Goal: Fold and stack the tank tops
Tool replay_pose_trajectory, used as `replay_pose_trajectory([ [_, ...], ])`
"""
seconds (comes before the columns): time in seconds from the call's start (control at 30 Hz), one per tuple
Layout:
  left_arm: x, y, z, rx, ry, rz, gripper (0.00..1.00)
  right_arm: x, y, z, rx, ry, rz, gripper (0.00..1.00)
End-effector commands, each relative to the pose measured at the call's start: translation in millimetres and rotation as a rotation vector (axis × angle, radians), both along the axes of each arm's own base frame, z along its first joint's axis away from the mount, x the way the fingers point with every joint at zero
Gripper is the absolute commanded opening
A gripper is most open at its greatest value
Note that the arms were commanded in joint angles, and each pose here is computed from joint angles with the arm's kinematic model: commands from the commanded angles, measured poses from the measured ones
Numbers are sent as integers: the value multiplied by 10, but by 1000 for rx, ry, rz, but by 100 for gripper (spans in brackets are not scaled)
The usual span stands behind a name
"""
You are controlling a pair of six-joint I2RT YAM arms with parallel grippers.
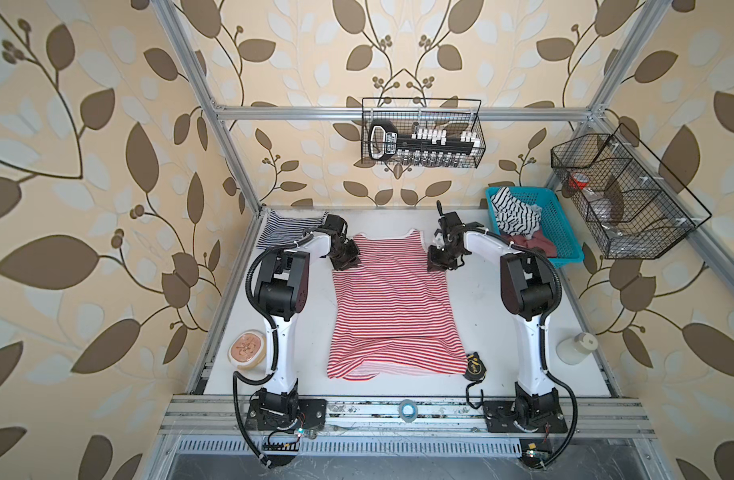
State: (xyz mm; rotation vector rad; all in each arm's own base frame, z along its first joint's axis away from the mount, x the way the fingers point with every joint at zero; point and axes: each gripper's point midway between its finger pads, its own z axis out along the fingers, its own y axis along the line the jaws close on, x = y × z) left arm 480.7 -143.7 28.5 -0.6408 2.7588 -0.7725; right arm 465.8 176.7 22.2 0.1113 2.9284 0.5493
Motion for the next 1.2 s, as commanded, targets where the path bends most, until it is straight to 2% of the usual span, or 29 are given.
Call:
replay_pose_trajectory([
  [0.0, -409, 436, -461, 159, 179, 98, 17, 58, 12, -44, -17, 32, 26, 0],
  [0.43, -835, 765, -629, 240, 259, 225, 17, 494, 407, -76, 73, -4, 79, 0],
  [0.53, -791, 772, -466, 227, 217, 248, 17, 543, 487, 170, 113, -65, 118, 0],
  [0.67, -510, 668, 91, 199, 94, 230, 21, 485, 493, 854, 166, -241, 136, 0],
  [0.77, -299, 521, 589, 209, -11, 180, 25, 239, 381, 1286, 163, -329, 128, 1],
  [0.9, -124, 120, 974, 193, -97, 53, 26, -363, 246, 1226, 100, -261, 143, 10],
  [0.97, -71, -129, 987, 169, -108, -32, 24, -686, 192, 1034, 36, -197, 153, 13],
  [1.07, -68, -525, 809, 105, -75, -175, 19, -1148, 134, 699, -25, -100, 156, 12],
  [1.17, -97, -787, 547, 61, -23, -264, 16, -1529, 161, 440, -24, -26, 165, 4],
])
